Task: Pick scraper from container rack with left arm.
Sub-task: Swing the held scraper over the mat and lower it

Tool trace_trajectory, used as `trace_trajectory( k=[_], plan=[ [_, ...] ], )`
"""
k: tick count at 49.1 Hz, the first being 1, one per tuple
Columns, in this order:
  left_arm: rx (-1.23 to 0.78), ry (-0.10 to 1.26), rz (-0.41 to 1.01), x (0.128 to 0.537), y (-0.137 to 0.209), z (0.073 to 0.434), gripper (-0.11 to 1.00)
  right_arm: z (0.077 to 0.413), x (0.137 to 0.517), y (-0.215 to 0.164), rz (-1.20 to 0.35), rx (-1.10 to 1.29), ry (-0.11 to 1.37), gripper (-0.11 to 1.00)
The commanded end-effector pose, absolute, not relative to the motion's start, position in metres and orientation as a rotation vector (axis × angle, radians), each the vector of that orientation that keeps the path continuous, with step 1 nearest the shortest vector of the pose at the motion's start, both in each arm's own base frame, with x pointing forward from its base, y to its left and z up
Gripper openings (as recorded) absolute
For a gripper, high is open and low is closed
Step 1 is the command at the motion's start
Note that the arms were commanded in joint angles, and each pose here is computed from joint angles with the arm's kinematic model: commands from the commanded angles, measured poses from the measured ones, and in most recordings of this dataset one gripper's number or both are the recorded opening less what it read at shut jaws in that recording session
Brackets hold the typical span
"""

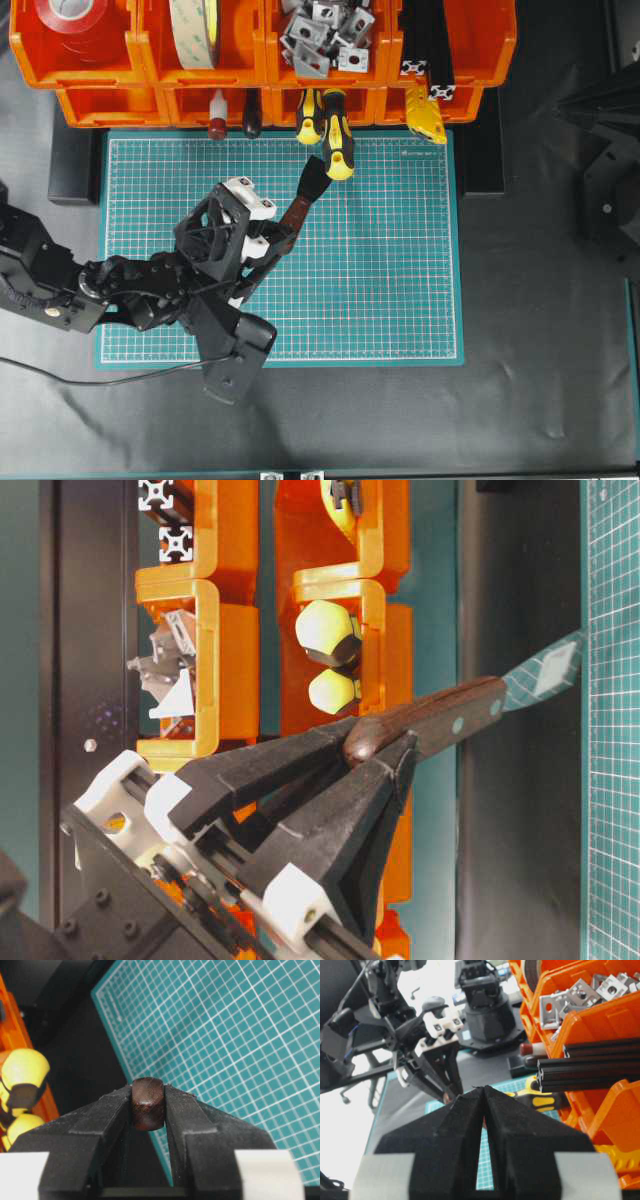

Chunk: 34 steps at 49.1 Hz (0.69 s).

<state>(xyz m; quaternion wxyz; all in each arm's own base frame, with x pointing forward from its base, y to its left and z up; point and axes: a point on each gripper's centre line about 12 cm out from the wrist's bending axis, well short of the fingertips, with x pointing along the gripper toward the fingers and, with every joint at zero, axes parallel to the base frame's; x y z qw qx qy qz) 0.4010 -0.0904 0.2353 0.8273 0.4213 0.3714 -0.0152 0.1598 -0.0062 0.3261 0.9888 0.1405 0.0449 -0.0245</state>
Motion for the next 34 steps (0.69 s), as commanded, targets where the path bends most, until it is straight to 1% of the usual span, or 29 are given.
trace_trajectory(
  k=[1, 8, 17, 18, 19, 27, 28, 31, 34],
  plan=[
    [0.836, 0.759, -0.007, 0.4027, -0.0879, 0.2445, 0.21, 0.34, 0.1594, -0.0066, -0.048, 0.292, 0.062, -0.01],
    [0.777, 0.765, 0.018, 0.401, -0.0859, 0.2414, 0.21, 0.3371, 0.1597, -0.0065, -0.05, 0.3, 0.079, -0.01],
    [0.766, 0.773, 0.01, 0.3969, -0.0855, 0.235, 0.21, 0.337, 0.1594, -0.0065, -0.05, 0.3, 0.08, -0.01],
    [0.764, 0.769, 0.007, 0.3967, -0.0858, 0.2352, 0.23, 0.3376, 0.1593, -0.0065, -0.05, 0.3, 0.079, -0.01],
    [0.763, 0.767, 0.005, 0.3969, -0.0862, 0.2352, 0.28, 0.3376, 0.1593, -0.0065, -0.05, 0.302, 0.079, -0.01],
    [0.724, 0.756, 0.015, 0.3979, -0.0877, 0.237, 0.76, 0.3379, 0.1578, -0.0064, -0.05, 0.3, 0.082, -0.01],
    [0.715, 0.755, 0.017, 0.3978, -0.0883, 0.237, 0.8, 0.3378, 0.1578, -0.0064, -0.05, 0.3, 0.083, -0.01],
    [0.672, 0.747, 0.033, 0.397, -0.0898, 0.2393, 0.89, 0.3373, 0.1575, -0.0061, -0.049, 0.3, 0.088, -0.01],
    [0.613, 0.735, 0.056, 0.3947, -0.0927, 0.2439, 0.92, 0.3364, 0.1574, -0.0063, -0.052, 0.3, 0.096, -0.01]
  ],
)
